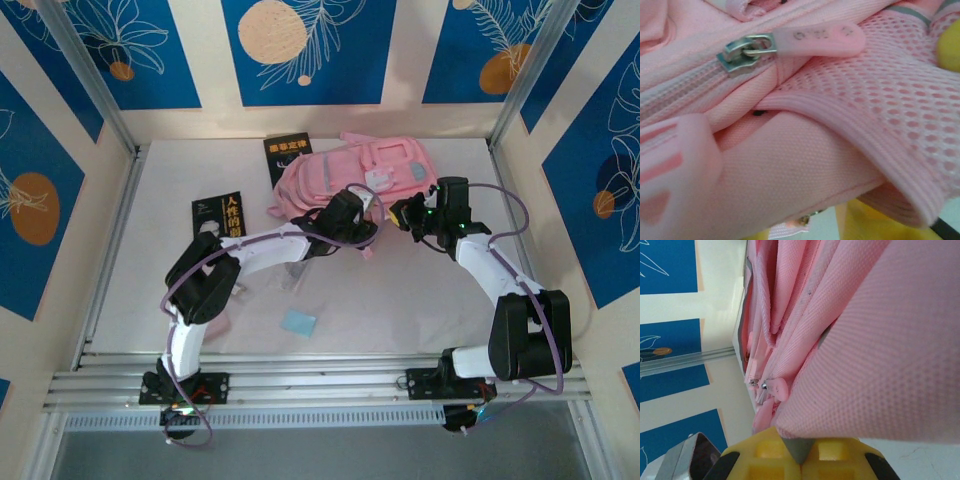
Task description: Pack books, pencil case, and school supplies into a backpack
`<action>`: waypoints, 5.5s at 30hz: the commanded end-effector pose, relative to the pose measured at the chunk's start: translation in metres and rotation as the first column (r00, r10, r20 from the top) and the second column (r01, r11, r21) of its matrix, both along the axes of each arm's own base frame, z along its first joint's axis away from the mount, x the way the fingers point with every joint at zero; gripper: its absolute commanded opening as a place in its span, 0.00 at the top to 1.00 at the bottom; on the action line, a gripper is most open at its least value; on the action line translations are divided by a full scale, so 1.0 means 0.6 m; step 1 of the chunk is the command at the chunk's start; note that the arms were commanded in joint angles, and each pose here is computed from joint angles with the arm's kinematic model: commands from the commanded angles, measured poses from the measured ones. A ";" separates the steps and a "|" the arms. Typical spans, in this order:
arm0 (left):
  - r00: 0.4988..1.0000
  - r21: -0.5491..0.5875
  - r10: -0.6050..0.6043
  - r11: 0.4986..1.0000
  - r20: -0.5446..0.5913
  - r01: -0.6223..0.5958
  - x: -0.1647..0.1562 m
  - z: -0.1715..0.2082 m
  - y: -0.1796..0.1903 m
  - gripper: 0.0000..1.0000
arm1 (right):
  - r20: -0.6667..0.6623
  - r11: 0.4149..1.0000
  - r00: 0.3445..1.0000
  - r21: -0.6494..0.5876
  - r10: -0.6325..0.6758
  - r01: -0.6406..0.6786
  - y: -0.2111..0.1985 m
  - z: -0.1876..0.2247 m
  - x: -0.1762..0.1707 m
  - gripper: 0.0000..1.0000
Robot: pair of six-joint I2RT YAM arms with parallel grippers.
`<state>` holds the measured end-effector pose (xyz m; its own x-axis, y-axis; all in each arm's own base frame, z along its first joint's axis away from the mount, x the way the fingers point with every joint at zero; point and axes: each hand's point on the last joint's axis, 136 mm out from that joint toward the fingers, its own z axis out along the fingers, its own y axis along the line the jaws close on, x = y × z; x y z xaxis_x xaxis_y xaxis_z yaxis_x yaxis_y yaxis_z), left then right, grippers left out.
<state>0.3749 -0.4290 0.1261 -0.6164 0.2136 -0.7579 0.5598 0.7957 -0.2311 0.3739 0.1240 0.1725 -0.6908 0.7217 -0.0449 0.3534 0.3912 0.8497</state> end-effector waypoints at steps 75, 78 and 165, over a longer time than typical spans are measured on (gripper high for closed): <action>0.873 -0.142 -0.236 0.971 -0.427 0.193 -0.162 0.030 0.038 1.00 | -0.180 0.993 0.984 -0.118 0.009 -0.031 -0.070 -0.108 -0.164 1.00; 0.895 -0.013 -0.131 0.990 -0.427 0.139 -0.122 -0.009 0.104 1.00 | -0.194 0.986 0.981 -0.159 0.014 -0.046 -0.087 -0.114 -0.180 1.00; 0.967 -0.025 0.224 0.973 -0.125 -0.229 0.217 -0.042 0.166 1.00 | -0.164 0.963 0.982 -0.264 -0.097 0.051 -0.171 -0.084 -0.209 1.00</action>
